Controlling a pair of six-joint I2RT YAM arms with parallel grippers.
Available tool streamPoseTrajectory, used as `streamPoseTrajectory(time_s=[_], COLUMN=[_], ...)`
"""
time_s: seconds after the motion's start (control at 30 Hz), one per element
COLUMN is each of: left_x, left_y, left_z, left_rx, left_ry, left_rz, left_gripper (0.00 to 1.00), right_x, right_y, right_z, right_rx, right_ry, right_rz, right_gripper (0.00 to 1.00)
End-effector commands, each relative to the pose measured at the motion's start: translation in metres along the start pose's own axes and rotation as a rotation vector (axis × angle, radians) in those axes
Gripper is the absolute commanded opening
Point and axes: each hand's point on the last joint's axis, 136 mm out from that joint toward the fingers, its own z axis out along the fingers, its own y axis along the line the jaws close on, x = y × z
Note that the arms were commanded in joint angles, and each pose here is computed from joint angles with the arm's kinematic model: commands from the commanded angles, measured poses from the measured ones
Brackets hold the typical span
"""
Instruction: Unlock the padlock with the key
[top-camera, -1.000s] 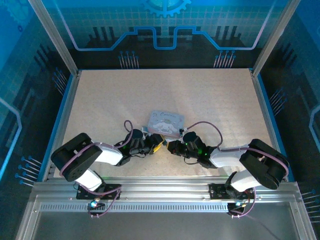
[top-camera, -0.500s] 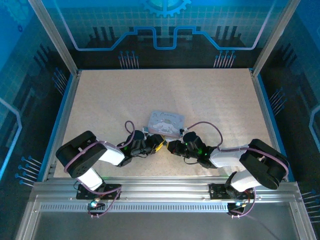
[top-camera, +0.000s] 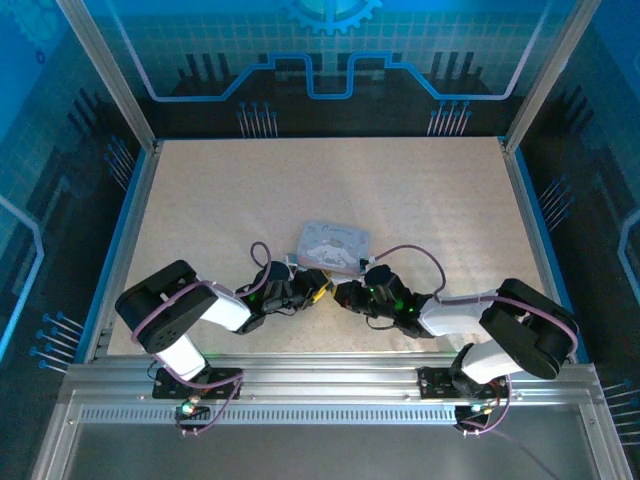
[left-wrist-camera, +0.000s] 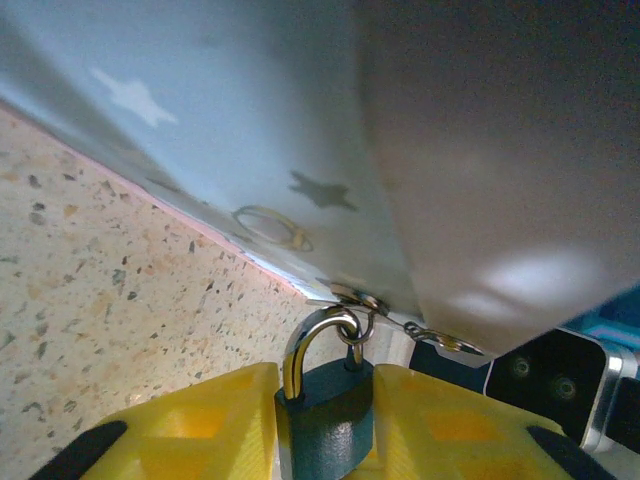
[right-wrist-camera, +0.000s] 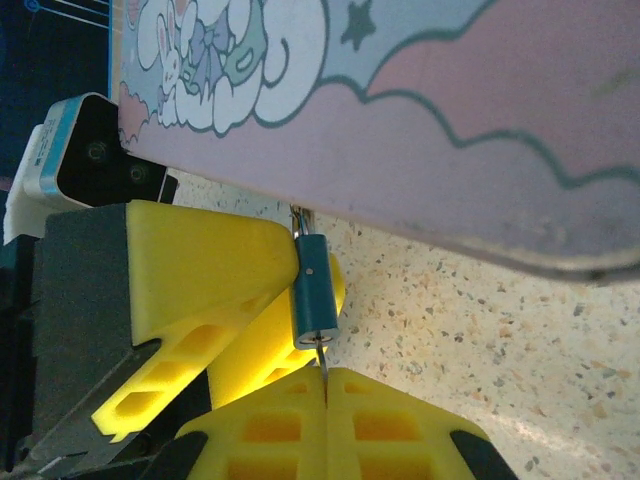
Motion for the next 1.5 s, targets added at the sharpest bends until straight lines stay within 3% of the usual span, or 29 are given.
streamPoseTrajectory(time_s=[0.0, 0.47, 0.93, 1.17, 1.47], left_x=[0.002, 0.002, 0.002, 0.002, 0.002], left_y=[-0.002, -0.002, -0.004, -0.006, -0.009], left_z=[0.002, 0.001, 0.000, -0.001, -0.005], left_rx=[0.015, 0.010, 0.010, 0.014, 0.007], left_ry=[-0.002, -0.004, -0.007, -0.008, -0.013], left_rz=[0.004, 0.012, 0.023, 0.025, 0.037], left_gripper=[0.27, 0.08, 0.04, 0.04, 0.04], right_x=[-0.001, -0.004, -0.007, -0.018, -0.043], right_y=[0.017, 0.008, 0.004, -0.013, -0.009], right_z=[-0.002, -0.015, -0.020, -0.035, -0.059], right_rx=[-0.050, 0.012, 0.058, 0.150, 0.222], right_ry=[-0.015, -0.041, -0.049, -0.061, -0.072], right_rz=[0.027, 0.021, -0.071, -0.244, -0.728], right_gripper=[0.02, 0.09, 0.25, 0.38, 0.53])
